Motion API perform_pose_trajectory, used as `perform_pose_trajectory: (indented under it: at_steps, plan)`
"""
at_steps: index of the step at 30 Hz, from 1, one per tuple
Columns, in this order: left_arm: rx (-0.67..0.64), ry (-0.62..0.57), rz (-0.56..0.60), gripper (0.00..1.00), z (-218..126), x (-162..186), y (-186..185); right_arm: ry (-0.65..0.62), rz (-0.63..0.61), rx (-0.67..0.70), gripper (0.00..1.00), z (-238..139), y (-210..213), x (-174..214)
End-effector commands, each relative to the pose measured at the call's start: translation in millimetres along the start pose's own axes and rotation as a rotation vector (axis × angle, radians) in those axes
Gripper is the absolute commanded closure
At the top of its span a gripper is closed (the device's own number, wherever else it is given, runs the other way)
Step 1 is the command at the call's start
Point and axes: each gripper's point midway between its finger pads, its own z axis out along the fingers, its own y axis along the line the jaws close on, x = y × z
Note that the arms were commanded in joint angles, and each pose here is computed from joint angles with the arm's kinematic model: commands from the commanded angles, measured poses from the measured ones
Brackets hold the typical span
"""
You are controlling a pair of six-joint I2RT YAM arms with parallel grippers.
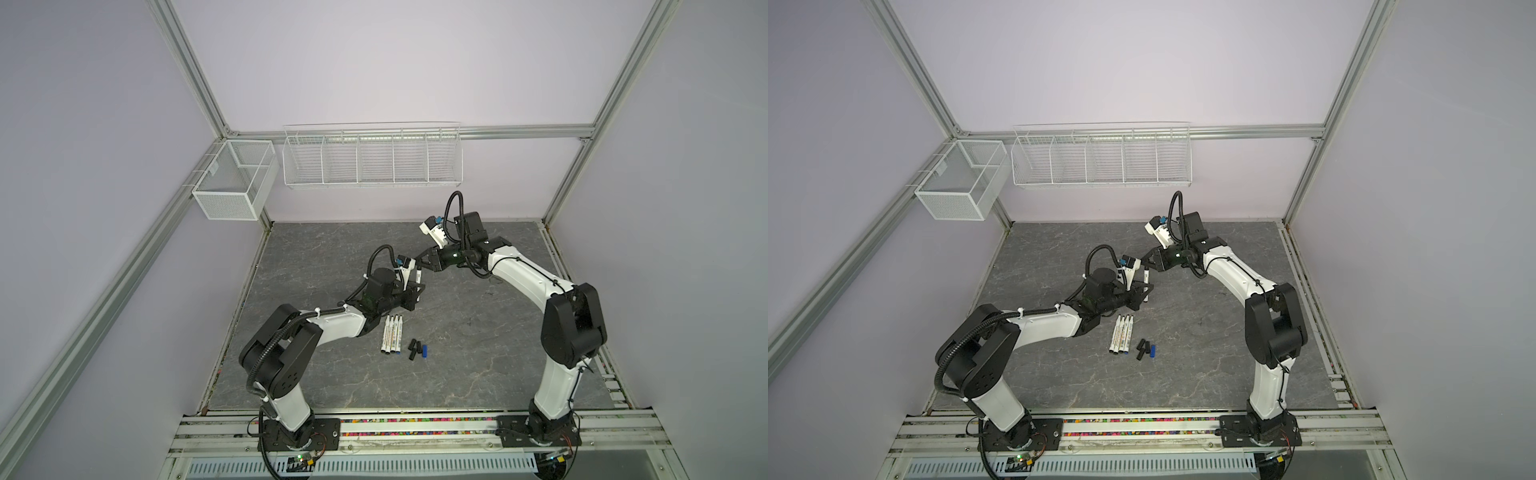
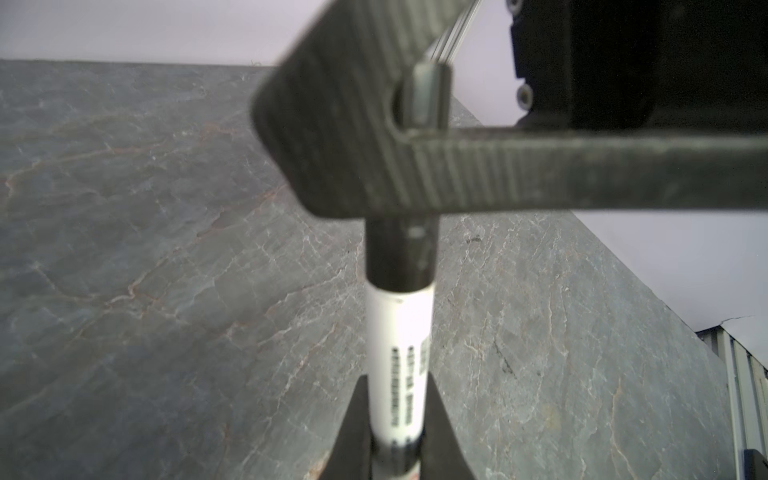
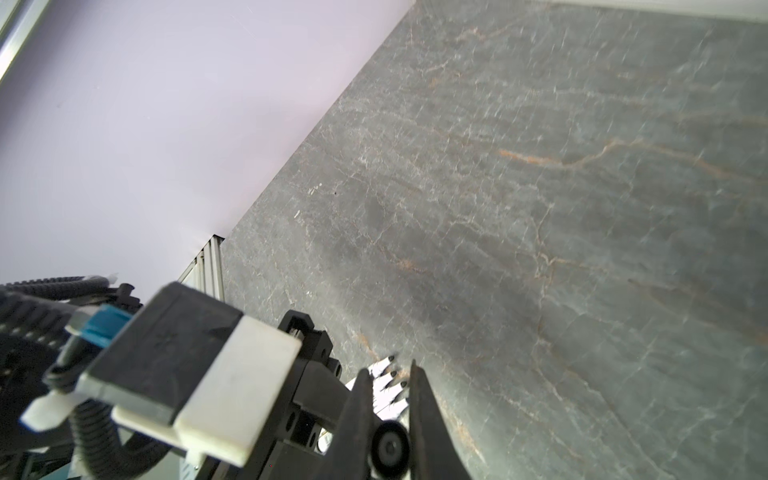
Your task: Insert the pens into the pen caps
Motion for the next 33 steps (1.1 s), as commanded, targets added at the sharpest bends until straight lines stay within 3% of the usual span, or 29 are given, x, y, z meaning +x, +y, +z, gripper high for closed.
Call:
perform_pose_trajectory:
  at_steps: [1,7,15,20,26,33]
  plan:
    - [0.082,-0.784,0.176,1.00,-96,-244,-44,0.454,0.334,-0.073,0.93,24,15,142]
    - [0.051,-0.833,0.271,1.00,-119,-274,-51,0.480,0.343,-0.077,0.93,26,15,147]
    - [-0.014,-0.861,0.222,1.00,-138,-280,-24,0.579,0.353,-0.014,0.93,27,8,172]
    - [-0.045,-0.732,0.087,1.00,-117,-257,0,0.550,0.339,0.007,0.93,27,4,166]
    - [-0.064,-0.467,-0.165,1.00,-77,-197,27,0.387,0.407,-0.008,0.93,8,-8,133]
    - [0.006,-0.410,-0.337,1.00,-61,-150,34,0.295,0.449,-0.050,0.93,-4,-8,113]
